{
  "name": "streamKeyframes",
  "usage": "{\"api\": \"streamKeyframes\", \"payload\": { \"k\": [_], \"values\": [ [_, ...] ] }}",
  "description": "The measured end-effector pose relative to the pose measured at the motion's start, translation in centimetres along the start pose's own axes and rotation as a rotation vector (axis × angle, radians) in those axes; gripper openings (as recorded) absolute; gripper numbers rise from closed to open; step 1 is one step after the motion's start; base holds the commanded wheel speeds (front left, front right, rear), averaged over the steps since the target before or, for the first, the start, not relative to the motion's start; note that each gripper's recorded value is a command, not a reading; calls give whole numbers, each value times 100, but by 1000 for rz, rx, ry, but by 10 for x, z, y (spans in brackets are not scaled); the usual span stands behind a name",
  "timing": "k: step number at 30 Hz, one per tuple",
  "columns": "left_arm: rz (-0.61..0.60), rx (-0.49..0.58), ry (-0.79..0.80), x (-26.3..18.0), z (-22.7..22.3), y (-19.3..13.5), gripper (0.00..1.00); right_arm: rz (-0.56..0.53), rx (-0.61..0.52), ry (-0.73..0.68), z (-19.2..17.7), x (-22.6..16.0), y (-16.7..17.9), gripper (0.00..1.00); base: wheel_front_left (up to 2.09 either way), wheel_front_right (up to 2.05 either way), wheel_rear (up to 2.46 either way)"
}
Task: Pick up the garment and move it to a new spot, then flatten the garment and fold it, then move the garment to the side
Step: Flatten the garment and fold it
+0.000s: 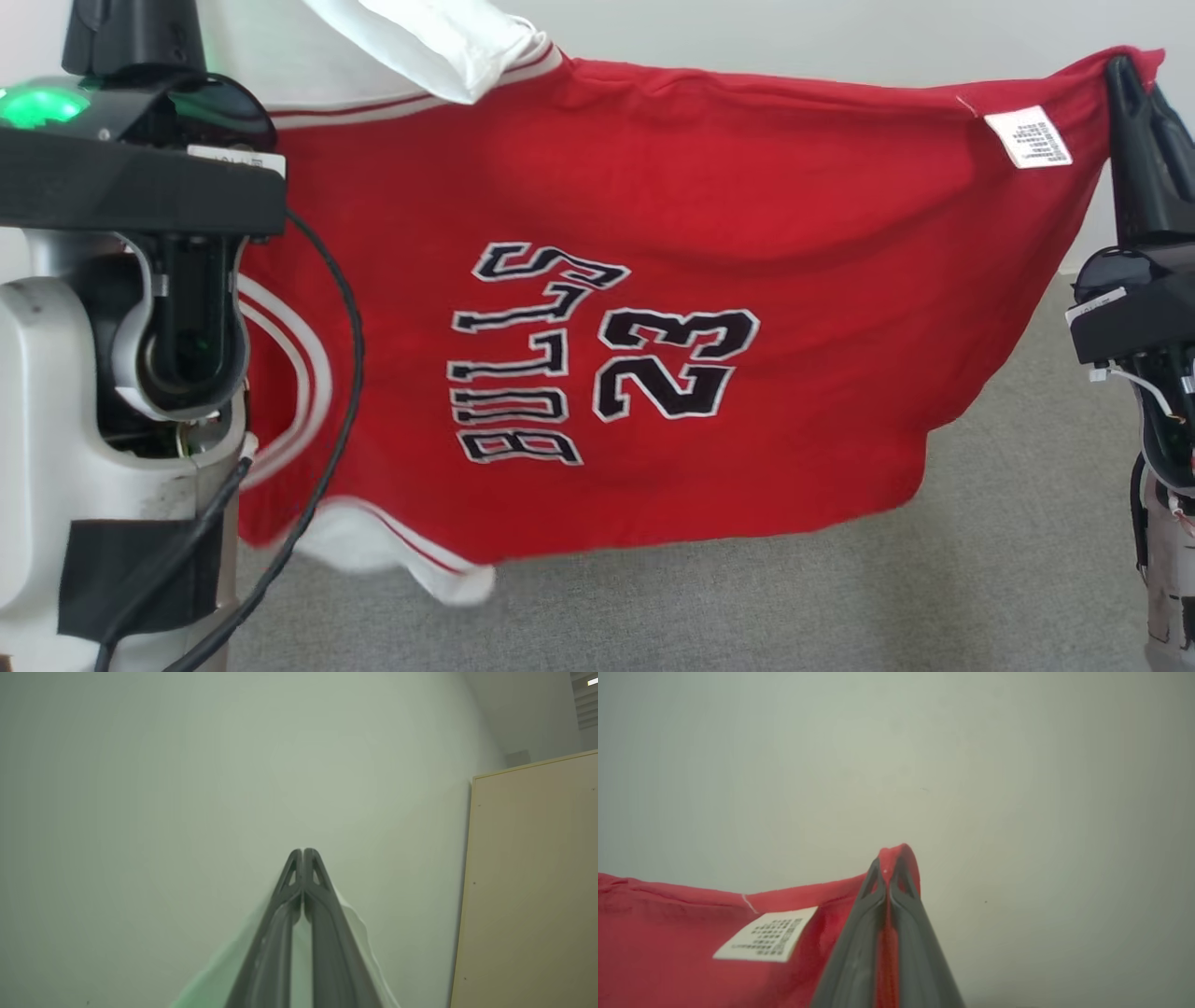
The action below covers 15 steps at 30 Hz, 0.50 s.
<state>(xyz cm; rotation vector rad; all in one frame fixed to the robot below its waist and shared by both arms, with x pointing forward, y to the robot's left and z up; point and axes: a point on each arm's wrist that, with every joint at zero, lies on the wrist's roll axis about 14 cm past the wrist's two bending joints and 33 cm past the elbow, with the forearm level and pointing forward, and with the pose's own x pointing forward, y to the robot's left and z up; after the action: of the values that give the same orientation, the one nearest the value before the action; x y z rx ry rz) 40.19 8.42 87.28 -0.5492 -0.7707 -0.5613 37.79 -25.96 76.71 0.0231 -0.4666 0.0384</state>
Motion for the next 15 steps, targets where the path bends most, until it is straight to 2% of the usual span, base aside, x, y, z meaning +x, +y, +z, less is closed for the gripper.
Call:
{"api": "streamKeyframes", "payload": {
  "k": [8,11,15],
  "values": [
    [-3,-7,51,10,-20,6,0,4,20,64,-21,2,-1,0,0,0,0],
    [20,-24,75,18,-35,18,0,11,26,77,-31,14,1,0,0,0,0],
    [54,14,106,32,-56,44,0,26,42,105,-52,38,6,0,0,0,0]
  ]
}}
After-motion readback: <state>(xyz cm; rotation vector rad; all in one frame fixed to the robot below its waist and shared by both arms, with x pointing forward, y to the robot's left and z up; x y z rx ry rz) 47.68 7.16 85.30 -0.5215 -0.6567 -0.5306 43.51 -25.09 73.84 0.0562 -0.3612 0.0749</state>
